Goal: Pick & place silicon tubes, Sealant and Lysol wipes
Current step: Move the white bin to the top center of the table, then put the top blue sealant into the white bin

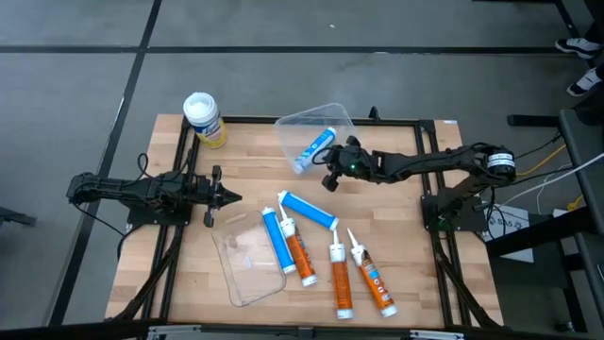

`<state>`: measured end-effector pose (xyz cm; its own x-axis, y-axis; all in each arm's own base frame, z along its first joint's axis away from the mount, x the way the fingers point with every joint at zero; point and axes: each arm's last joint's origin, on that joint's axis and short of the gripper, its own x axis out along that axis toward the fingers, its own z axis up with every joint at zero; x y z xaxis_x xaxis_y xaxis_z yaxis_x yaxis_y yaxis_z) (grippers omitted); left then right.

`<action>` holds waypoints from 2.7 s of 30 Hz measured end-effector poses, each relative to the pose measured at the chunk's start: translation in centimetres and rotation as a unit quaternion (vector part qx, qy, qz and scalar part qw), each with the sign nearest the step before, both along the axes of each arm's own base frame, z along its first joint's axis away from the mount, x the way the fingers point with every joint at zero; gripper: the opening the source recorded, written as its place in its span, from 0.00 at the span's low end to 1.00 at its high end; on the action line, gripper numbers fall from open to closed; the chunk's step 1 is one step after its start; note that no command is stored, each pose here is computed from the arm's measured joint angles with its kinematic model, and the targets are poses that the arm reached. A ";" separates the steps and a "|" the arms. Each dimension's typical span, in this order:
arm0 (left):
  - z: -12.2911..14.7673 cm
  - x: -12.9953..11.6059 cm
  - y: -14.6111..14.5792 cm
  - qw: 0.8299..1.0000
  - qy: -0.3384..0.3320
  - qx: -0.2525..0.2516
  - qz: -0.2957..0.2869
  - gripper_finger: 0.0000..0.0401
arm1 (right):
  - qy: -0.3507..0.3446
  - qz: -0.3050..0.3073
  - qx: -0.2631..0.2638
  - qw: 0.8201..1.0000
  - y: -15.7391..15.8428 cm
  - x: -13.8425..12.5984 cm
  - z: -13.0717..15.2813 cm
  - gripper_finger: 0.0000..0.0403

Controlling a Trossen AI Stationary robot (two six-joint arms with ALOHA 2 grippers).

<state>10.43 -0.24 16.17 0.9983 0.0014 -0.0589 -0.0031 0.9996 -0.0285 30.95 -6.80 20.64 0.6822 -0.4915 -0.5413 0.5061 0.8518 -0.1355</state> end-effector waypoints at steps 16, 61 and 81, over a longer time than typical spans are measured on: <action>0.0 0.0 0.0 1.000 0.000 0.000 0.000 0.03 | -0.012 0.097 0.133 0.986 1.5 0.9 1.7 0.02; 0.0 0.0 0.0 1.000 0.000 0.000 0.000 0.02 | 0.236 0.082 0.194 0.949 7.2 1.5 9.9 0.52; 0.0 0.0 0.0 1.000 0.000 0.000 0.000 0.03 | 0.270 0.089 0.241 0.928 8.8 5.9 3.9 0.53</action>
<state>10.43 -0.24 16.18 0.9983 0.0016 -0.0586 -0.0033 0.9996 -0.0284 36.80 2.03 24.52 0.2947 -0.0087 -0.9555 0.3210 0.9428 0.0904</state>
